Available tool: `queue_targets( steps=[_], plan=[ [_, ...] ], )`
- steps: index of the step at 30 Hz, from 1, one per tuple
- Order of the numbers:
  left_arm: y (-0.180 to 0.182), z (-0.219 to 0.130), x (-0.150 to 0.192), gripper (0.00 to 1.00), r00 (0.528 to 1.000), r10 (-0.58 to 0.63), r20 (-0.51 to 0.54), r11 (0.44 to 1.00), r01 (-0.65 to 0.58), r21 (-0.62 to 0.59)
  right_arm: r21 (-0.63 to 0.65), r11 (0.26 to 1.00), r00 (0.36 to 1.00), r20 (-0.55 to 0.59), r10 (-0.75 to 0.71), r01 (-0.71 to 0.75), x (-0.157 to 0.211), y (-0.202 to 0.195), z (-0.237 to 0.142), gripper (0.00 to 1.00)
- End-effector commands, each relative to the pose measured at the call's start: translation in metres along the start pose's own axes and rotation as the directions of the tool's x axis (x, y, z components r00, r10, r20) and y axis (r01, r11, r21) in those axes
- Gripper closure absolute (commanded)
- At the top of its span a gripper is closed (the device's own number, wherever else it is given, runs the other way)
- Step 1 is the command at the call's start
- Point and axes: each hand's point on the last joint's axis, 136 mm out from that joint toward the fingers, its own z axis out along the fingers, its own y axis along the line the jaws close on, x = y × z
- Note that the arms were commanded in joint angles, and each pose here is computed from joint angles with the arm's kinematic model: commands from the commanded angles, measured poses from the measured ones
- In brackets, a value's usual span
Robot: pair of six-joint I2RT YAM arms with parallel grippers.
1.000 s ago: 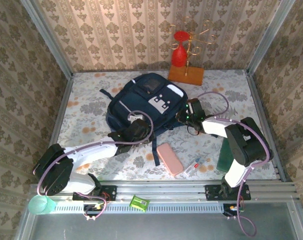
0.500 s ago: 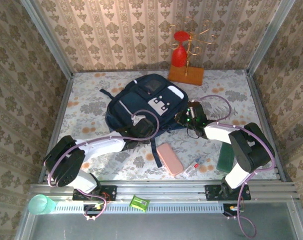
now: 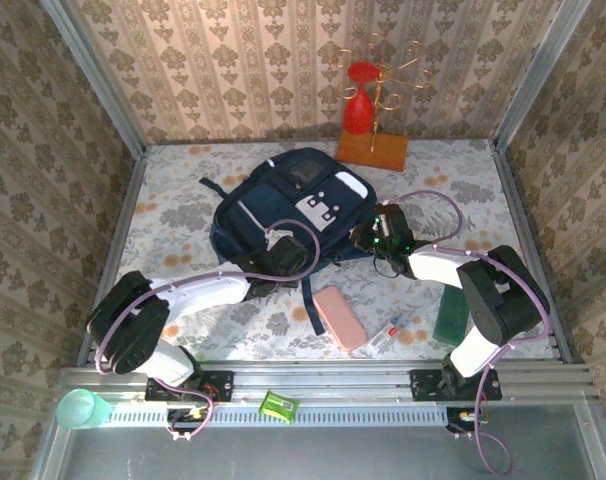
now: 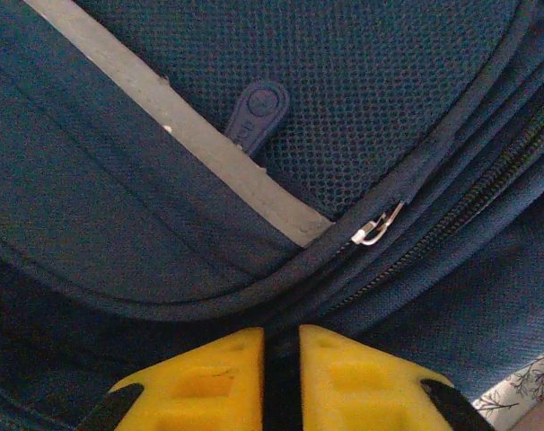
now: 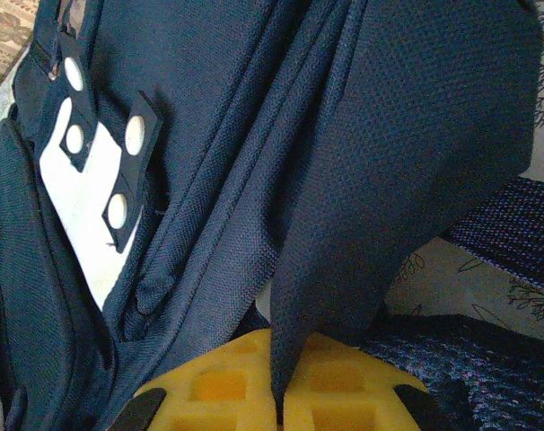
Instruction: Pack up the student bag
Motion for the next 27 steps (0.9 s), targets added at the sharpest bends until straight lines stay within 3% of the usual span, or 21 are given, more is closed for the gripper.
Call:
queue_targets(
  steps=[1,7,10,12,14,17,27],
  plan=[
    [0.024,-0.023,-0.024,0.87,0.995,0.021,0.096,0.997,-0.013,-0.083,-0.046,0.998,0.999,0.024,-0.028,0.029,-0.003,0.013,-0.007,0.94],
    [0.032,-0.042,-0.037,0.88,0.986,-0.005,0.167,0.999,0.01,-0.033,-0.04,0.999,0.999,0.02,-0.033,0.034,-0.002,0.01,-0.006,0.95],
    [0.021,-0.039,-0.035,0.83,0.99,0.023,0.136,1.0,-0.025,0.009,-0.04,0.999,0.999,0.014,-0.032,0.032,0.0,0.009,-0.004,0.95],
    [0.009,-0.034,-0.032,0.74,0.993,0.054,0.108,0.996,-0.061,0.058,-0.041,0.999,0.999,0.01,-0.033,0.033,0.0,0.009,-0.003,0.95],
    [0.002,-0.028,-0.028,0.62,0.994,0.086,0.069,0.994,-0.09,0.065,-0.041,0.999,0.999,0.006,-0.032,0.032,0.001,0.008,-0.002,0.95],
    [0.005,-0.013,-0.015,0.51,0.991,0.133,-0.015,0.991,-0.132,0.017,-0.046,0.999,1.0,-0.003,-0.026,0.026,0.003,0.008,0.0,0.95],
    [0.014,0.012,0.043,0.4,0.936,0.202,-0.289,0.978,-0.208,0.011,-0.039,0.999,1.0,-0.015,-0.025,0.025,0.009,0.003,0.004,0.95]
  ],
)
